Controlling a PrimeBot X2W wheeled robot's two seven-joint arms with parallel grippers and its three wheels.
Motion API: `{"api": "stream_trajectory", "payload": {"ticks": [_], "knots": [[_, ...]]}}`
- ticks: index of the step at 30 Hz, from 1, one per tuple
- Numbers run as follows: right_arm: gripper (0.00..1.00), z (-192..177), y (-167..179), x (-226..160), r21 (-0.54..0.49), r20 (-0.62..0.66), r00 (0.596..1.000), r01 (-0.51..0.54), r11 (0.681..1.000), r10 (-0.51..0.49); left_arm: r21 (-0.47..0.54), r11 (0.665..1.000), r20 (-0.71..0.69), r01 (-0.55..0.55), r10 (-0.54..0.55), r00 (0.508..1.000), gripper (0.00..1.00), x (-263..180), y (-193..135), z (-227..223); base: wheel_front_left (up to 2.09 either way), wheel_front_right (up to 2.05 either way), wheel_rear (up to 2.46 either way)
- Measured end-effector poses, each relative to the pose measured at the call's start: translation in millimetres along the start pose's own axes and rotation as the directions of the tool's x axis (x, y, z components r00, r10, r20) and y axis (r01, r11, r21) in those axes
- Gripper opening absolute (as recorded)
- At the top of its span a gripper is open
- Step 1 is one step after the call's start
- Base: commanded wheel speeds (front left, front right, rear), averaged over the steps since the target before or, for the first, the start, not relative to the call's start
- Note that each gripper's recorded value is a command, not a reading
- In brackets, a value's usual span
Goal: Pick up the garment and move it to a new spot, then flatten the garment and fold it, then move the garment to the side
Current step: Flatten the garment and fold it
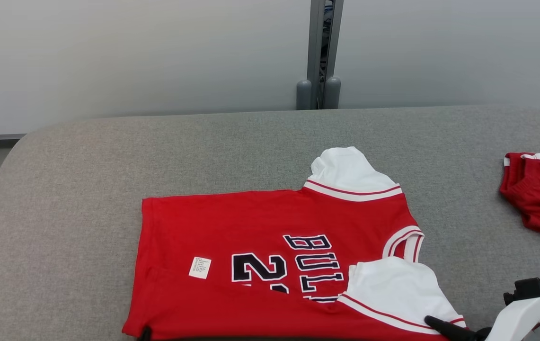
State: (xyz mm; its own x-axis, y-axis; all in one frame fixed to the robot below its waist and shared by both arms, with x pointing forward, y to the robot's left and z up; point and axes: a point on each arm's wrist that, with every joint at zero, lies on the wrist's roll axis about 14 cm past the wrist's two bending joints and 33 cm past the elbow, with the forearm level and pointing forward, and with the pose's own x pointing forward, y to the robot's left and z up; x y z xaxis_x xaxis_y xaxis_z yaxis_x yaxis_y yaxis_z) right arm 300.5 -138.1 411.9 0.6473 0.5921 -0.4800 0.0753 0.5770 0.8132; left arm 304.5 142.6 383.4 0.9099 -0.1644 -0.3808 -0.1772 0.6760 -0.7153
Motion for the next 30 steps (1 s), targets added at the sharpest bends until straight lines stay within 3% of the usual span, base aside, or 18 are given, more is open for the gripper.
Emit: {"api": "stream_trajectory", "payload": {"ticks": [10, 11, 12, 13, 14, 16, 17, 24, 30], "knots": [[0.0, 0.4, -8.4, -1.1, 0.012, 0.025, 0.999, 0.025, 1.0, -0.026, -0.016, 1.0, -0.011, -0.024, 0.023, 1.0, 0.0, -11.1, 0.2, -8.2, 0.0, 0.0, 0.0], [0.1, 2.1, -10.4, -1.4, 0.014, 0.034, 0.999, 0.031, 0.999, -0.032, -0.016, 1.0, -0.011, -0.024, 0.024, 1.0, 0.0, -11.6, 0.2, -8.3, 0.0, 0.0, 0.0], [0.47, 2.9, -11.2, -1.3, 0.014, 0.039, 0.999, 0.035, 0.999, -0.035, -0.015, 1.0, -0.011, -0.027, 0.026, 1.0, 0.0, -12.0, 0.5, -8.5, 0.0, 0.0, 0.0], [1.0, 2.7, -11.8, -1.1, 0.012, 0.038, 0.999, 0.038, 0.999, -0.038, -0.015, 0.999, -0.01, -0.028, 0.028, 1.0, 0.0, -12.2, 0.8, -8.5, 0.0, 0.0, 0.0], [1.0, 2.7, -12.8, -1.0, 0.011, 0.039, 0.998, 0.041, 0.999, -0.042, -0.014, 0.999, -0.01, -0.032, 0.031, 0.999, 0.0, -12.2, 1.3, -8.3, 0.0, 0.0, 0.0], [1.0, 5.2, -16.3, -2.0, 0.024, 0.054, 0.997, 0.051, 0.998, -0.052, -0.014, 0.999, -0.008, -0.035, 0.035, 0.999, 0.53, -12.0, 1.9, -7.6, 0.0, 0.0, 0.0], [1.0, 7.4, -18.1, -2.9, 0.035, 0.067, 0.996, 0.055, 0.998, -0.057, -0.017, 0.999, -0.007, -0.04, 0.04, 0.999, 1.0, -12.0, 2.7, -7.6, 0.0, 0.0, 0.0], [1.0, 30.6, -21.5, -12.1, 0.017, 0.144, 0.987, 0.072, 0.997, -0.073, -0.007, 0.997, 0.007, -0.075, 0.075, 0.997, 1.0, -11.4, 11.6, -1.4, 0.0, 0.0, 0.0], [1.0, 75.0, -6.9, -18.3, -0.049, 0.3, 0.953, 0.056, 0.997, -0.039, 0.088, 0.994, 0.11, -0.068, 0.058, 0.992, 1.0, -1.0, 8.3, 37.4, 0.0, 0.0, 0.0]]}}
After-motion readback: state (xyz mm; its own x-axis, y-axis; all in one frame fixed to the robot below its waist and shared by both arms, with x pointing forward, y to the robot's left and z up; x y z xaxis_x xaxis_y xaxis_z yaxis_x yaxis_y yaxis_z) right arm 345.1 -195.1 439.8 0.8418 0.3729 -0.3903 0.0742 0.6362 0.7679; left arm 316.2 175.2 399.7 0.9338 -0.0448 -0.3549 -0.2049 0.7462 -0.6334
